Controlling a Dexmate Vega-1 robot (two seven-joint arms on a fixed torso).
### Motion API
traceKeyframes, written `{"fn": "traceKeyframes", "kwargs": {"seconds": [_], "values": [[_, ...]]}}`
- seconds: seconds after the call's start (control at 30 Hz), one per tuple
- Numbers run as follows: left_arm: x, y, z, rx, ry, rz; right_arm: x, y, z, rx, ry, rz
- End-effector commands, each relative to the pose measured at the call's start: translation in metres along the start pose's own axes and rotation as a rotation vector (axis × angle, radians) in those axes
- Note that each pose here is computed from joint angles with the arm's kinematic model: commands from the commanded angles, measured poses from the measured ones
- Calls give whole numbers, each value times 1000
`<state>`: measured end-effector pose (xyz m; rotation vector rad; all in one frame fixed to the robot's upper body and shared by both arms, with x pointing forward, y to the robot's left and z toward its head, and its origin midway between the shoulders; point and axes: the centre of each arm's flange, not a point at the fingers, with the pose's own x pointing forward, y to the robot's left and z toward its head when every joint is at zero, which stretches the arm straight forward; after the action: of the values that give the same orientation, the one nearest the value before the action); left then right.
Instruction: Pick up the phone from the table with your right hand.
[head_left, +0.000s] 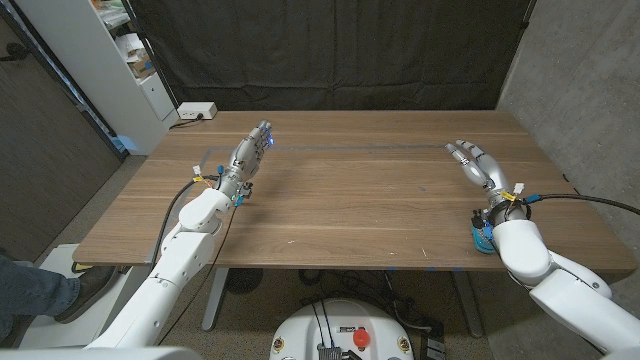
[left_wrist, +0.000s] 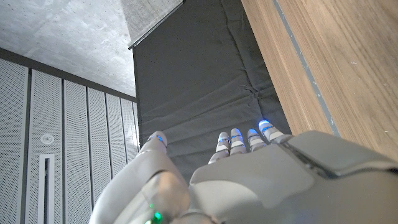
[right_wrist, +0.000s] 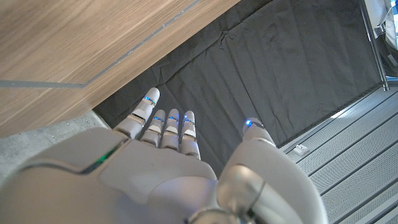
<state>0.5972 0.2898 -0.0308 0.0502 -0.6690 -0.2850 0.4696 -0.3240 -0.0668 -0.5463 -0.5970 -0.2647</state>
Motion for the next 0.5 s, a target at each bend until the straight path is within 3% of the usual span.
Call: {"fn": "traceKeyframes", "kwargs": {"seconds": [0.03, 0.5], "values": [[-1, -2, 2, 3, -5, -7, -11, -3, -2, -26, 18, -18], [-3, 2, 1, 1, -5, -4, -25, -6, -1, -45, 43, -41]]}}
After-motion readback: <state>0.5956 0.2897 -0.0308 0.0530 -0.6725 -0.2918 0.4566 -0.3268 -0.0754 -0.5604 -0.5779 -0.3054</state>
